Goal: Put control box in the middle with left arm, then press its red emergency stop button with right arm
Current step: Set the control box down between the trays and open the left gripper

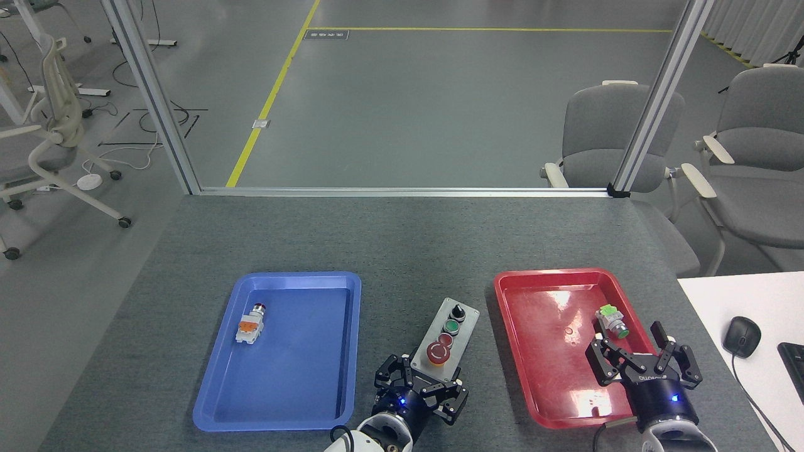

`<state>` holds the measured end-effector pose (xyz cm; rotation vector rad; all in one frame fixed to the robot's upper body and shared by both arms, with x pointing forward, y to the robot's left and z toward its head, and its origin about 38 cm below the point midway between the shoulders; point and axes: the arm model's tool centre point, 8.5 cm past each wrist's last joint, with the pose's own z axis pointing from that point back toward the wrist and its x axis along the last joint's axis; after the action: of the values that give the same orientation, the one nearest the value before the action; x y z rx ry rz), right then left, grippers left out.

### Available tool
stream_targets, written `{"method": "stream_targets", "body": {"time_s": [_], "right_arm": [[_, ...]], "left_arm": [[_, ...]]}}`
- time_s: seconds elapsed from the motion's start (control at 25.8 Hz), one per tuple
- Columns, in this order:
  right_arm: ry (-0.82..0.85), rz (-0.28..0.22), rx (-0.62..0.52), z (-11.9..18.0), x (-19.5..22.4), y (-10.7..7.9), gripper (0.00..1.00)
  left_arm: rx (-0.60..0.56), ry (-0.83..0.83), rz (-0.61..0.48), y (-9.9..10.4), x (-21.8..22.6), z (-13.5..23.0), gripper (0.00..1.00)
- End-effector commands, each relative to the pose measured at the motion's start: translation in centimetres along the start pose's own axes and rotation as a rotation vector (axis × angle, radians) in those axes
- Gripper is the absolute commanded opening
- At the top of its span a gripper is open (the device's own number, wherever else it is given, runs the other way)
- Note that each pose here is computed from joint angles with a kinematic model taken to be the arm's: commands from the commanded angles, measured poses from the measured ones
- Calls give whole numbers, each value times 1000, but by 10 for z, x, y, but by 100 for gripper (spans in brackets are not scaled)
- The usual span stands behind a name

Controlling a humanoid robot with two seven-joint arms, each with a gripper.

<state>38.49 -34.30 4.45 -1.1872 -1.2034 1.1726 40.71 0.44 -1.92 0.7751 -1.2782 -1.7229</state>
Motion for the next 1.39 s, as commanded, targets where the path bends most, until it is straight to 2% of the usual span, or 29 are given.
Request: {"method": "stream_targets", "body": {"time_s": [0.0, 0.19, 0.31, 0.54, 0.74, 0.89, 1.04, 1.2, 1.28, 1.35], "right_arm": [[0, -2, -2, 0, 1, 0, 98], [1, 0, 0, 0, 0, 0, 98], [1, 0, 0, 0, 0, 0, 98], [1, 1, -3, -1, -1, -1, 98], [-4, 0, -5, -1, -1, -2, 98], [-7, 3, -11, -3, -2, -5, 98], [-11, 1, -18, -6, 0, -8, 98], [-12, 0, -19, -6, 1, -7, 98], [-14, -1, -18, -6, 3, -7, 98], [-13, -2, -18, -7, 2, -7, 98]], "left_arm": [[1, 3, 0, 1, 0, 0, 69], [7, 3, 1, 2, 0, 0, 87], [21, -3, 3, 6, 1, 0, 94], [57, -28, 18, 18, 8, 1, 97], [32, -35, 32, -1, 7, 12, 98], [2, -30, 1, -22, -21, 24, 98], [-15, 24, 2, -32, -56, 32, 99], [7, 73, 31, -27, -98, 40, 99], [26, 77, 68, -29, -118, 54, 99], [72, 68, 106, -22, -130, 68, 99]]}}
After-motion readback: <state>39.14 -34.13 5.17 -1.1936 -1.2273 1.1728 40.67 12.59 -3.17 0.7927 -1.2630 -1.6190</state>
